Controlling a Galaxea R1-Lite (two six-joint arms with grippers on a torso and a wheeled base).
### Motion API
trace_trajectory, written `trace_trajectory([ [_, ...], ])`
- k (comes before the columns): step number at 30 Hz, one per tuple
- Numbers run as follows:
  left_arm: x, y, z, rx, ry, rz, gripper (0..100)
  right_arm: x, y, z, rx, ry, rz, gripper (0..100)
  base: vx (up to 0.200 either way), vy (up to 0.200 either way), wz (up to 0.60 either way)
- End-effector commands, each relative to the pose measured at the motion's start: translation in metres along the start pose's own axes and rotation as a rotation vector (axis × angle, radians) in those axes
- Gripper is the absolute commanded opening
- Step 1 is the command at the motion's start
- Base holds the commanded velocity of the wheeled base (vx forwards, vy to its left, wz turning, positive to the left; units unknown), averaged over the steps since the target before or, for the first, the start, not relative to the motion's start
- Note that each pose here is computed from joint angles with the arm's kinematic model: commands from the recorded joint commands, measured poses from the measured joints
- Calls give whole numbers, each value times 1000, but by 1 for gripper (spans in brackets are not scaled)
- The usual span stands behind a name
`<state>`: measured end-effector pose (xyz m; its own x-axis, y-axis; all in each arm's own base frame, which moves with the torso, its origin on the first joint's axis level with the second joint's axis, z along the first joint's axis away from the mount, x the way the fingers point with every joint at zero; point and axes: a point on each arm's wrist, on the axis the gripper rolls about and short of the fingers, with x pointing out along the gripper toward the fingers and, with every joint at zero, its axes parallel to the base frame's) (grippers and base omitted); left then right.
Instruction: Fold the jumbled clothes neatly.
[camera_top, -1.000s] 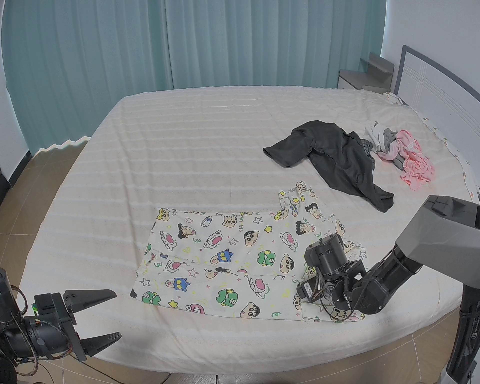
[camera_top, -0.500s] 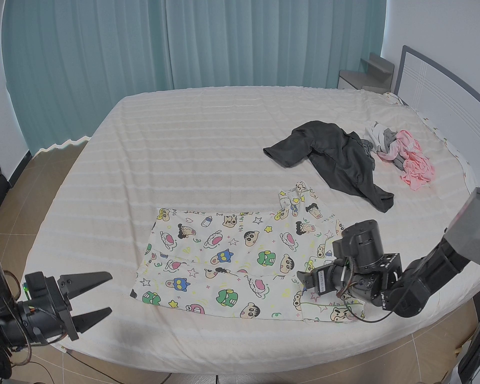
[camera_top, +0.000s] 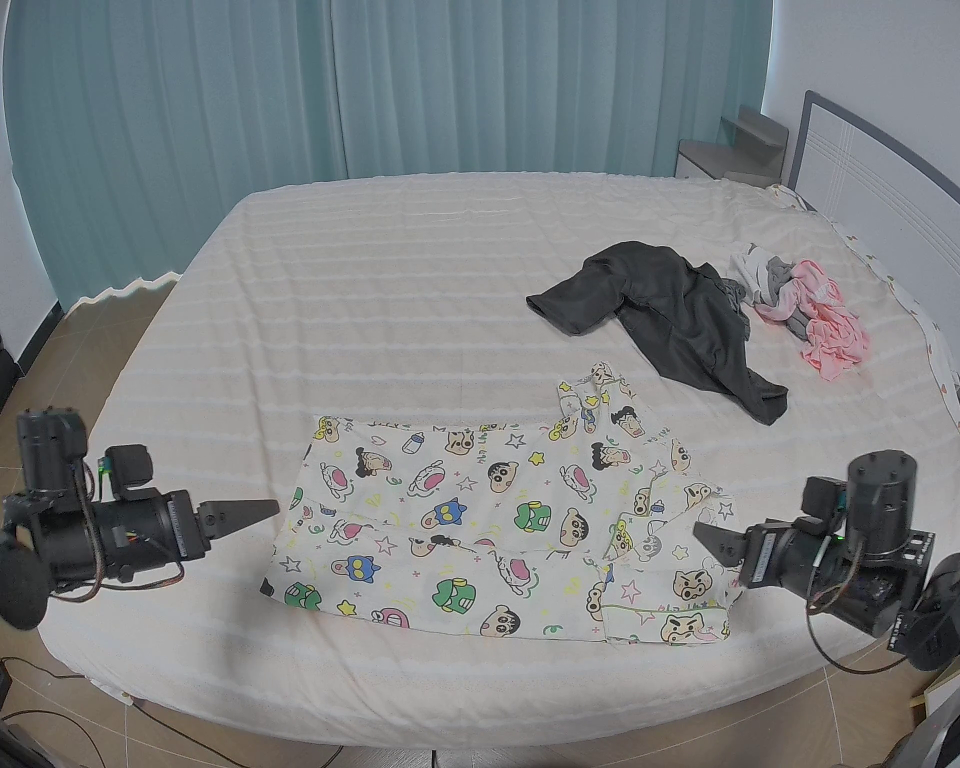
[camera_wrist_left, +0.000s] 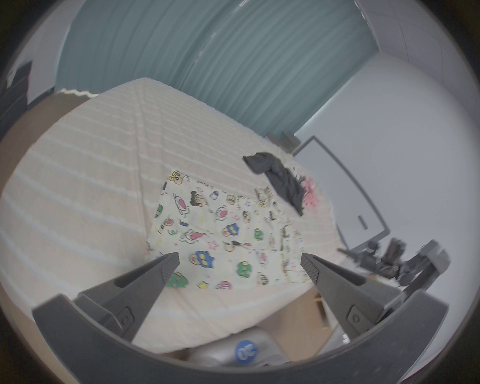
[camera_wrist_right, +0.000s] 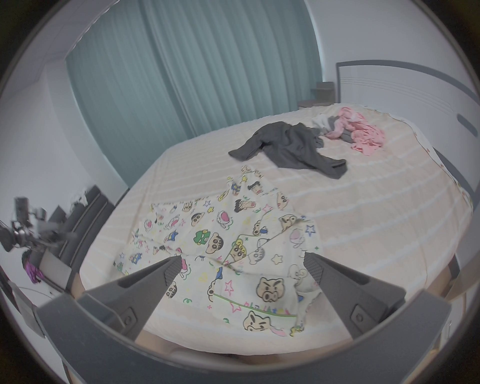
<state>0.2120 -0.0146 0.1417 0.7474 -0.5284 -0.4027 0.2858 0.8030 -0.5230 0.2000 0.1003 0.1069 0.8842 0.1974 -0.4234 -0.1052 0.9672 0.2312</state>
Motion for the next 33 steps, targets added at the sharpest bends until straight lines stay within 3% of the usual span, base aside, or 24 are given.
trace_trajectory([
  [1, 76, 56, 8, 79, 153, 80, 100, -50, -38, 3, 134, -138, 5, 100, 0, 0, 0],
  [6, 100, 80, 1, 140, 212, 76, 100, -65, -42, -3, 139, -154, 18, 100, 0, 0, 0],
  [11, 113, 97, -13, 234, 275, 56, 100, -86, -45, -11, 139, -177, 84, 100, 0, 0, 0],
  [16, 123, 103, -8, 244, 268, 58, 100, -93, -45, -17, 117, -150, 174, 100, 0, 0, 0],
  [33, 147, 110, -2, 269, 257, 40, 100, -91, -44, -18, 115, -135, 181, 100, 0, 0, 0],
])
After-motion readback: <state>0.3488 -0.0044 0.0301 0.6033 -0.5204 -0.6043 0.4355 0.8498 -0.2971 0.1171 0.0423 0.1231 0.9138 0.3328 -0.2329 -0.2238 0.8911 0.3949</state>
